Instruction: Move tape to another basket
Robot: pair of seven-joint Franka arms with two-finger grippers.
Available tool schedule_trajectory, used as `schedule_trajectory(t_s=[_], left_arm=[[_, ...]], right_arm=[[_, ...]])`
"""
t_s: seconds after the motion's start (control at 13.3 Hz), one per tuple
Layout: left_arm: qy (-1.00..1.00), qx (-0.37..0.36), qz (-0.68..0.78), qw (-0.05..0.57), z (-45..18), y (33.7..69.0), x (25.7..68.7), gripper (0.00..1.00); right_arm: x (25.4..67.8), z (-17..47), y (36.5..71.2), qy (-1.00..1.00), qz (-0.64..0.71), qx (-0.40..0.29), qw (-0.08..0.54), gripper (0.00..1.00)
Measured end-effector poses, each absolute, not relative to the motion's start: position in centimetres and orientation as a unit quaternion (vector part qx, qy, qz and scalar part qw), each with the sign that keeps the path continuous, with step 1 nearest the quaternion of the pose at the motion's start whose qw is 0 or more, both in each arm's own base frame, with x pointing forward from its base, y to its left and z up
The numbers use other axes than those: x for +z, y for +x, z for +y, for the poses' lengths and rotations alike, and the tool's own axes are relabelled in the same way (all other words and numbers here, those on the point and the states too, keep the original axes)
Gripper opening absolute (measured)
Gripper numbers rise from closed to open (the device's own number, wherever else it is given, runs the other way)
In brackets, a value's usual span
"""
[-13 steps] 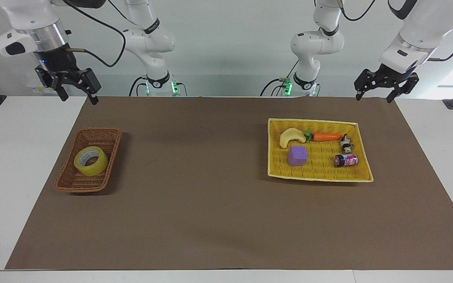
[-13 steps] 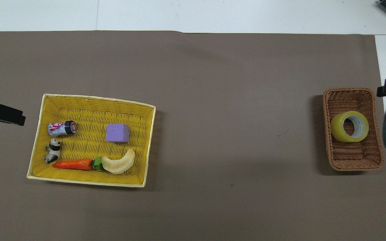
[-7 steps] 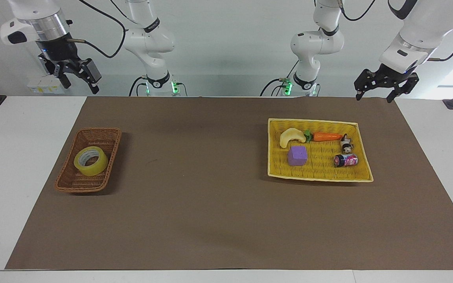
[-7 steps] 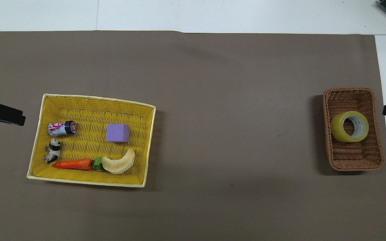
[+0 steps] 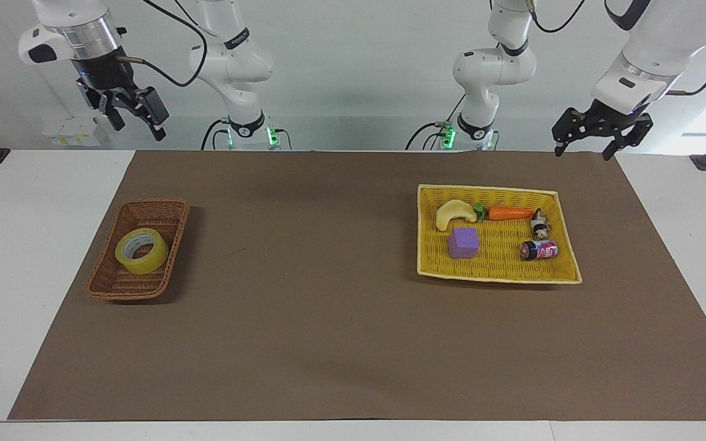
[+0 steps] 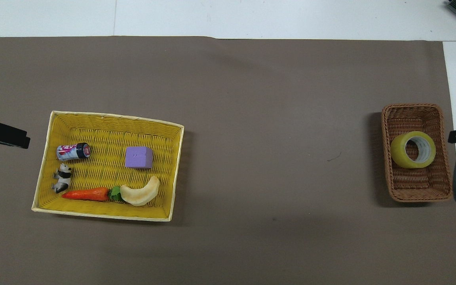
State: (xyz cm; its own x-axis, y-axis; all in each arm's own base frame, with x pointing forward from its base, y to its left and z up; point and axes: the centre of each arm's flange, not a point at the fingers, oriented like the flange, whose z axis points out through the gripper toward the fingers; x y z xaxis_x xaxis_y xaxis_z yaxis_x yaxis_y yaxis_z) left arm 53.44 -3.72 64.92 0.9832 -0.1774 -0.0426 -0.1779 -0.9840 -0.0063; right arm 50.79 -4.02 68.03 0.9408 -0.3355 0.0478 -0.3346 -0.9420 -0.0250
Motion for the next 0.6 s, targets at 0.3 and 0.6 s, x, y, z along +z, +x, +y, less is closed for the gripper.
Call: schedule_trajectory(t_s=[0.3, 0.6], left_arm=[[-0.996, 0.021, 0.089, 0.005, -3.72, 53.44, 64.92, 1.0], [-0.996, 0.021, 0.089, 0.005, -3.72, 53.44, 64.92, 1.0]], right_arm=[[68.46, -4.35, 50.73, -0.99, 0.138, -0.031, 0.007, 1.0], [68.36, -4.42, 50.67, -0.992, 0.122, -0.027, 0.009, 1.0]])
